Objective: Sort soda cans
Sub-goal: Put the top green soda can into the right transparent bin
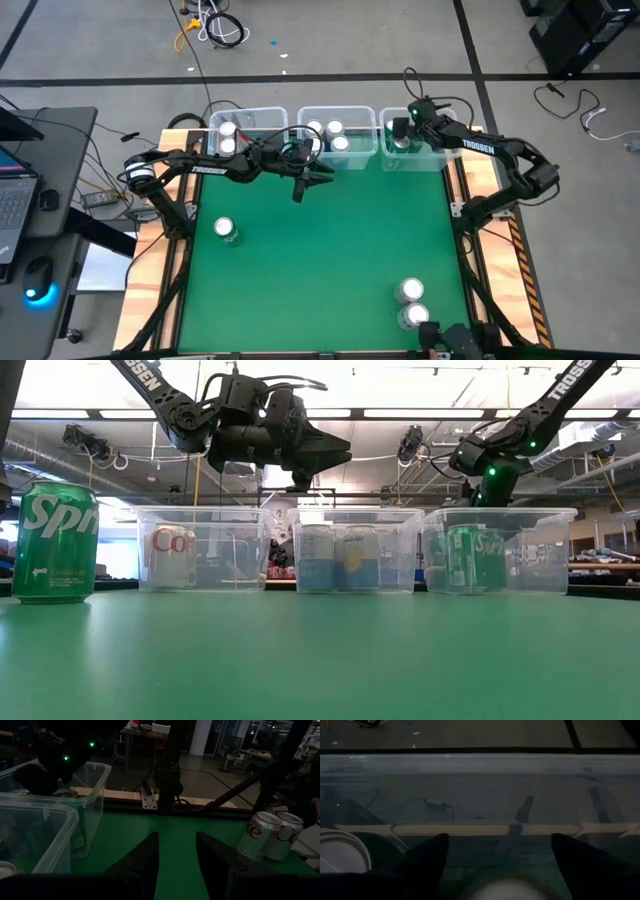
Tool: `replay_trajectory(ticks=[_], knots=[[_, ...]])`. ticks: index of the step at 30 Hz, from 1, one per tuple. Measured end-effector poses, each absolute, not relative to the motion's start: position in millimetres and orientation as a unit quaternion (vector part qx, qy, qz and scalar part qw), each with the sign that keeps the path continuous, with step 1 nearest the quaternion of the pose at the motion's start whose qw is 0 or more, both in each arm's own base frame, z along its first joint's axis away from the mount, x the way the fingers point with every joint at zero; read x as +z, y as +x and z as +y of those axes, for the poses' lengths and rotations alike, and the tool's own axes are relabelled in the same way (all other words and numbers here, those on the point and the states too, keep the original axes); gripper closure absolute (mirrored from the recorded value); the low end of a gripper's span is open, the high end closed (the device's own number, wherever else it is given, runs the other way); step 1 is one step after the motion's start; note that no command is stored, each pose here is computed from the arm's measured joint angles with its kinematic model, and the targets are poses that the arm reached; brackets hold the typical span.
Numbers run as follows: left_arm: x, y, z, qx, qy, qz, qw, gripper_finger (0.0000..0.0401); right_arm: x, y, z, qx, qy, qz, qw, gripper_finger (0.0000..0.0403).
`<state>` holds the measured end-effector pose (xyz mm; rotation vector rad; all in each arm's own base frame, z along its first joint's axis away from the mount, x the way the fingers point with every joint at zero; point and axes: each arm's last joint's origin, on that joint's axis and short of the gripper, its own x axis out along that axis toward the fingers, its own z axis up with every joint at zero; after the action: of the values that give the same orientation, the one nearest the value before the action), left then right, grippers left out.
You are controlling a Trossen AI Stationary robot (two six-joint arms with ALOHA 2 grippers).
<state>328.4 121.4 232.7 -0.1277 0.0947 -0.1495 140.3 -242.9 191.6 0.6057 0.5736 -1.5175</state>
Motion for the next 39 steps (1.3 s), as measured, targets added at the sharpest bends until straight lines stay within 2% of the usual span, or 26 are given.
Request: replay_trajectory(ticks=[3, 12, 18, 22, 25, 27, 34, 36, 39], knots=[[233, 328, 121, -0.075, -0.064, 0.047, 0.994, 0.0268, 192, 140, -243, -0.667, 0.264, 0.254, 0.649, 0.0051], [233, 328, 121, -0.075, -0.064, 0.047, 0.994, 0.0268, 202, 138, -239, -0.656, 0.243, 0.257, 0.667, 0.0059], [233, 328, 121, -0.075, -0.064, 0.047, 0.994, 0.0268, 238, 141, -231, -0.644, 0.216, 0.239, 0.694, 0.0060], [233, 328, 121, -0.075, -0.064, 0.047, 0.994, 0.0268, 266, 143, -218, -0.628, 0.216, 0.256, 0.702, 0.0078], [233, 328, 121, -0.075, -0.064, 0.047, 0.994, 0.0268, 287, 143, -206, -0.610, 0.248, 0.289, 0.695, 0.0116], [233, 328, 121, -0.075, -0.064, 0.047, 0.994, 0.0268, 297, 143, -198, -0.593, 0.274, 0.318, 0.687, 0.0159], [233, 328, 121, -0.075, -0.064, 0.047, 0.994, 0.0268, 301, 138, -188, -0.506, 0.326, 0.396, 0.693, 0.0367], [233, 328, 121, -0.075, -0.064, 0.047, 0.994, 0.0268, 295, 136, -189, -0.498, 0.330, 0.424, 0.681, 0.0391], [233, 328, 121, -0.075, -0.063, 0.047, 0.994, 0.0268, 286, 136, -194, -0.498, 0.341, 0.446, 0.660, 0.0381]])
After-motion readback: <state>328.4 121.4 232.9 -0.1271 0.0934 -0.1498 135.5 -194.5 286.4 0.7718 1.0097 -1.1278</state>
